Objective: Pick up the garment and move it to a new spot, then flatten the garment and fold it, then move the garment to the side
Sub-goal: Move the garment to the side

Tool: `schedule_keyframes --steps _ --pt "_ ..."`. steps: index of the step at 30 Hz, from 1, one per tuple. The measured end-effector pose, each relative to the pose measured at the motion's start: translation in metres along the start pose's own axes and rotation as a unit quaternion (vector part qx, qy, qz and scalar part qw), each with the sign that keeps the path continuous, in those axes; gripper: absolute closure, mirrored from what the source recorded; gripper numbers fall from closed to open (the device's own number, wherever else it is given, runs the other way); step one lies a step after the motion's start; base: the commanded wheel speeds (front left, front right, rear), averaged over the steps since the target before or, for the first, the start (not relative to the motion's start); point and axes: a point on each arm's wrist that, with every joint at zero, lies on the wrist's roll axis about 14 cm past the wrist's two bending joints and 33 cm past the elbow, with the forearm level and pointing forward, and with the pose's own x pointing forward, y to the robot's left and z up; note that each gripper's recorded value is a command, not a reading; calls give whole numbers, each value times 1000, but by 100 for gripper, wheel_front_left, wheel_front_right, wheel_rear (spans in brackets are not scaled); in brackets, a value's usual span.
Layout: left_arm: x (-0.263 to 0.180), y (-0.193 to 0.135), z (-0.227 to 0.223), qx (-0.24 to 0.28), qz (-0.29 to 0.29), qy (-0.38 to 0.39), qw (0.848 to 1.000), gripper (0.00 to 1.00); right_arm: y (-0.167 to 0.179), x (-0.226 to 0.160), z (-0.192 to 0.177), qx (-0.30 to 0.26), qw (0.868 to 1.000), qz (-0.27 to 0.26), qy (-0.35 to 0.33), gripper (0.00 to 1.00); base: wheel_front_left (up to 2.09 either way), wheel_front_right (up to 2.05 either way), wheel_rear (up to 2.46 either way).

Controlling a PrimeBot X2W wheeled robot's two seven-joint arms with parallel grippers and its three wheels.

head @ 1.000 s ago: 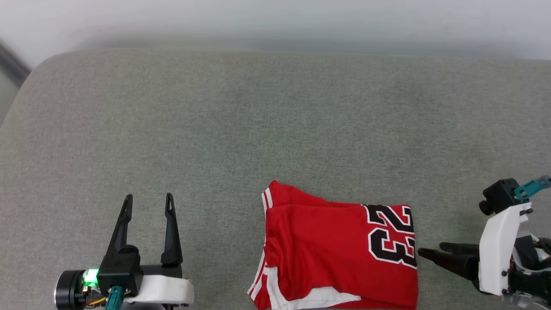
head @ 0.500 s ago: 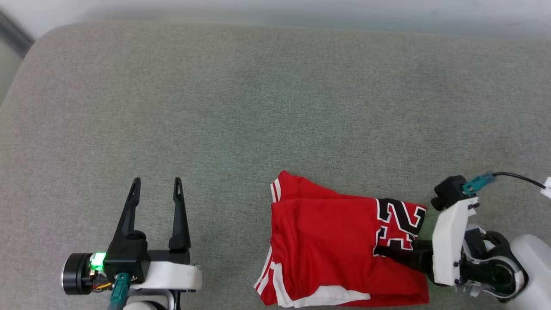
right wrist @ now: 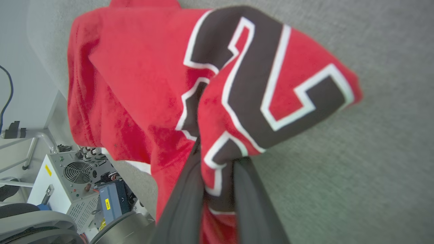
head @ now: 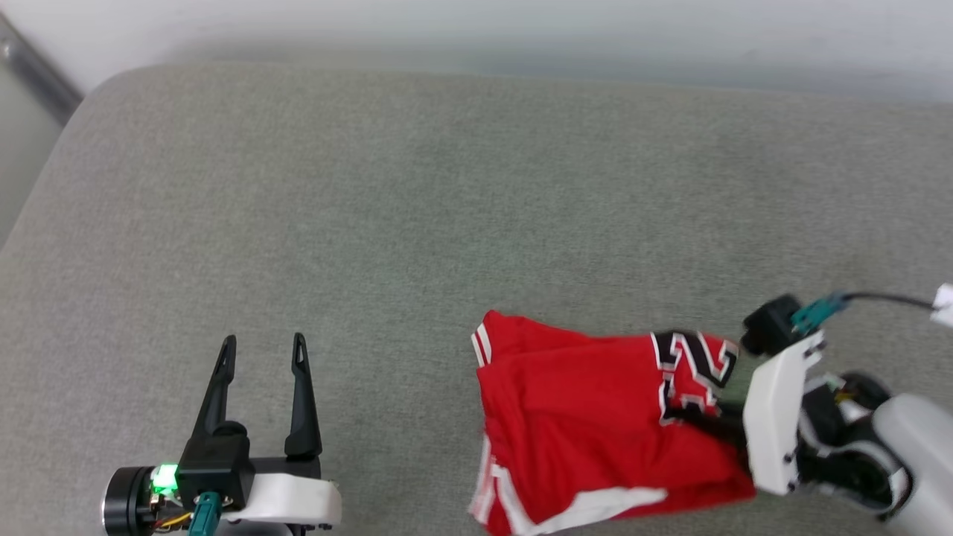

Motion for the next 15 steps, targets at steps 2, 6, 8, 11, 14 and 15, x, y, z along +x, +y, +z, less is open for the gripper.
schedule_keyframes --steps 2,6,8,11,14,15 --pt "-2 -2 3 -2 -4 -4 1000 0 -4 -16 19 -30 999 -14 -29 100 0 0 0" --pt "1 -11 10 -7 -15 -16 1000 0 -9 -48 43 -93 992 -46 -70 100 0 0 0" --pt "3 -17 11 -9 -24 -18 1000 0 -15 -65 50 -117 987 -66 -83 100 0 0 0" --pt "8 -28 12 -13 -37 -22 999 0 -27 -89 53 -139 981 -97 -91 100 0 0 0" --pt "16 -38 13 -16 -50 -26 998 0 -43 -114 51 -146 976 -133 -95 100 0 0 0" --pt "19 -41 12 -17 -54 -26 998 0 -50 -122 50 -146 974 -147 -95 100 0 0 0"
